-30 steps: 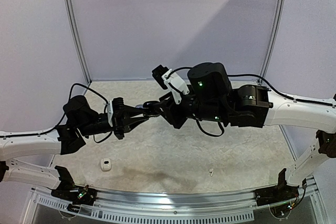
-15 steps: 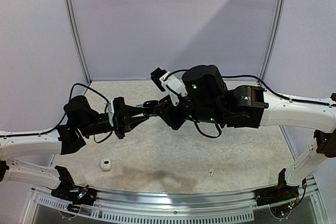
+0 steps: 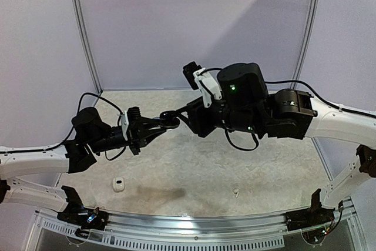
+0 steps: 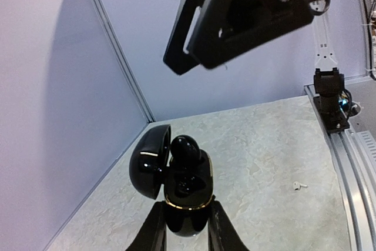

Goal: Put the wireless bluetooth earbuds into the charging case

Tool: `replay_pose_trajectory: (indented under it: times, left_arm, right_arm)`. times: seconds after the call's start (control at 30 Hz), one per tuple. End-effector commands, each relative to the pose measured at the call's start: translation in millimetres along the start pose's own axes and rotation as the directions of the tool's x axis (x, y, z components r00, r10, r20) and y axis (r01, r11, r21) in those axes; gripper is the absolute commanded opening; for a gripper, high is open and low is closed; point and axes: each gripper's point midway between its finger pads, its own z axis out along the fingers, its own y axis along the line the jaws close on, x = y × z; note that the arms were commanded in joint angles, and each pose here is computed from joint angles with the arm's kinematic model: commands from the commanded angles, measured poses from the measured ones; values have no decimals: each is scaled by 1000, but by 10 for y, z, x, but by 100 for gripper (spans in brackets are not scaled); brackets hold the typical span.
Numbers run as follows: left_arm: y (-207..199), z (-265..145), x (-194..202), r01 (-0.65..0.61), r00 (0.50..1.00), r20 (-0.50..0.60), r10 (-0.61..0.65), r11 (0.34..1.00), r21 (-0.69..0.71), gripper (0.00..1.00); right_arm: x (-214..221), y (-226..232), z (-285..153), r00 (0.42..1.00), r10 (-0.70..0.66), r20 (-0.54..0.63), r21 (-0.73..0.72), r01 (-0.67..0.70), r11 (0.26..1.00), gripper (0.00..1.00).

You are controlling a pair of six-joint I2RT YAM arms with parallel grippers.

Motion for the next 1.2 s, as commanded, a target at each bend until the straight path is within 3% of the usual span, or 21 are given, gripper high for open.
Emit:
replay_pose_trajectory:
  times: [0.0,0.17,0.57,1.17]
  left_arm:
    - [60,21,78,21,999,-30,-23,999,-50,0]
    - [149,19,118,-9,999,-54,3,995,-104,0]
    - [201,11,155,-48,997,-73,37,988,-146,0]
    - [164,34,133,-59,997,-52,53,991,-124,0]
  right_arm:
    - [-93,-19,-46,983,186,7,33,-186,982,37]
    - [-133,-46,80,947,320,-4,106,-318,942,39]
    - [56,0,409,908,407,-104,228,-376,898,40]
    - [185,-29,592,909,399,-121,291,-352,890,33]
